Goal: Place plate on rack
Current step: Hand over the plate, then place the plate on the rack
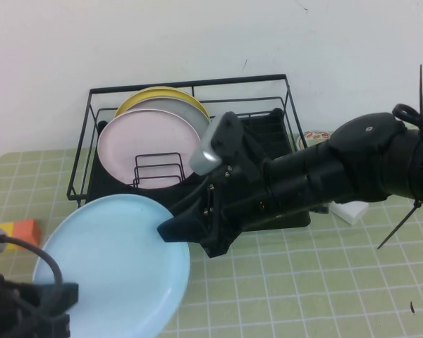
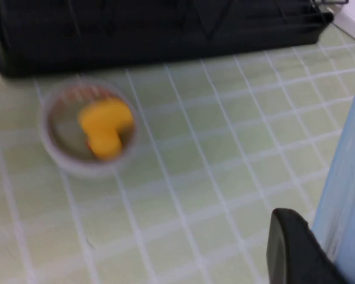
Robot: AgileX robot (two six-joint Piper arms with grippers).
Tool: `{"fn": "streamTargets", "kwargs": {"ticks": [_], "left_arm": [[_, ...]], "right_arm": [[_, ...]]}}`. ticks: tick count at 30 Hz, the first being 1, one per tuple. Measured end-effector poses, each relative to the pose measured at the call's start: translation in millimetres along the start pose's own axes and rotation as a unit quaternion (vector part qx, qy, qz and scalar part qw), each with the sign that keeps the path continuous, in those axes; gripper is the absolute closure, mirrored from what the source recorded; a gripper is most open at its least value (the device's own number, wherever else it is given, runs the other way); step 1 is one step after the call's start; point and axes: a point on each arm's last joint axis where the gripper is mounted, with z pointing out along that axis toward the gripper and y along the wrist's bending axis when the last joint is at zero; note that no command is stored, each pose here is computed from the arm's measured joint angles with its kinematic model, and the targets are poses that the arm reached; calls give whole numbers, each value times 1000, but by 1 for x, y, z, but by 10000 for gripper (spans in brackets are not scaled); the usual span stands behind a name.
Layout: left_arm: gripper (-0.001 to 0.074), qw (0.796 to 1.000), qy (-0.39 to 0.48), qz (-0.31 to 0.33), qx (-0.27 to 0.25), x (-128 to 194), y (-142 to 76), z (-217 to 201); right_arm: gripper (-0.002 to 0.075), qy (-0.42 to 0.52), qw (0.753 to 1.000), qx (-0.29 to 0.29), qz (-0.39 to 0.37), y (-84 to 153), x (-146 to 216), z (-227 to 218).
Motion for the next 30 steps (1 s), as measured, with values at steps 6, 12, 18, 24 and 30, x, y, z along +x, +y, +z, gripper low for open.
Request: {"fn": "streamTargets", "kwargs": {"ticks": [6,12,18,24,30], "left_arm": [[628,991,-65,111,-40,-12,6,-1],[628,954,-146,244,-98,-35,10,-6],[629,894,-168,401,-108,-74,3,-2],[629,833,-145,526,-93,-110,10,40],[629,784,-121,606,-66,-131,27,100]], "right_arm": [[325,-11,998,-12,-57,10,-25,-20],[324,-24,995,1,-97,27,-54,-76],[589,50,990,6,-129,39,-49,-115],[712,132,980,-14,-147,53,-39,-128],[721,187,974,-6,-130,53,-31,-134]]}}
